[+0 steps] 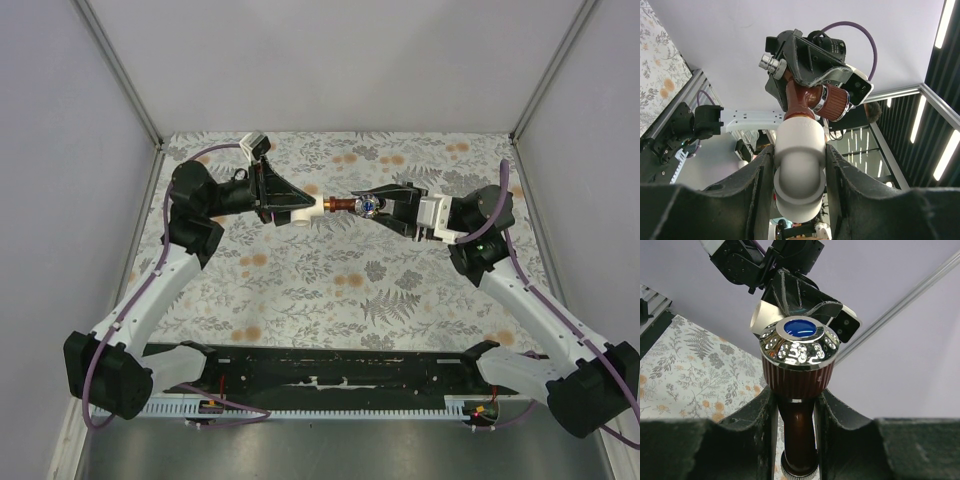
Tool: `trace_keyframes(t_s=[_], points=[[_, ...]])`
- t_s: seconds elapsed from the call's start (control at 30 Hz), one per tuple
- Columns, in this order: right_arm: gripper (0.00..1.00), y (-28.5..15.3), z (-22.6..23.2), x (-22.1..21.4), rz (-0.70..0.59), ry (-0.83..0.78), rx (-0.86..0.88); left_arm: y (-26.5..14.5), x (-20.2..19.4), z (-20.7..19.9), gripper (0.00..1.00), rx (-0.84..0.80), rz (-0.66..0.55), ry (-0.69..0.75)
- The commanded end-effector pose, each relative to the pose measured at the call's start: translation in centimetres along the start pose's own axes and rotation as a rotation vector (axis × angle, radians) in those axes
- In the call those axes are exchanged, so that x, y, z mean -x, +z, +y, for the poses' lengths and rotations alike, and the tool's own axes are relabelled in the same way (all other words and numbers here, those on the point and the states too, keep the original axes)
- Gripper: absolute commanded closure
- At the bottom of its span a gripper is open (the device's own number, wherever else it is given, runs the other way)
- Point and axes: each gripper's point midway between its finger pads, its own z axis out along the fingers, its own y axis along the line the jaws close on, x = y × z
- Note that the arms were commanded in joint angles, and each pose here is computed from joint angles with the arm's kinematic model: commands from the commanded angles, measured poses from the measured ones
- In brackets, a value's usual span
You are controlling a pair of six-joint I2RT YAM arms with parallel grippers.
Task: Install the water faucets
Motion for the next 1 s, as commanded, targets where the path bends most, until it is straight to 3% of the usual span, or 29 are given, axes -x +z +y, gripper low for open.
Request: trace_keyframes(t_s=[0.0,0.37,0.87,0.97], points=[[1.00,0.6,-0.6,1.7,-0.028,-0.064,0.019,0.3,-1.4,-2.2,0.98,-0.029,0.064,0.010],[1.00,0.3,0.6,1.0,0.045,-0.131,0.104,0.0,-2.2,-3.5,0.98,-0.037,0.146,0.004],[1.00,0.5,-0.2,0.5,0.137,-0.250,0.123,0.8,-0.6,-2.9,0.98,-0.010,0.129,-0.022],[1.00,1.0,0.9,-0.2,0.169,-0.216,0.148,0.9,-0.2,-1.9,0.98,0.038,0.102,0.000]])
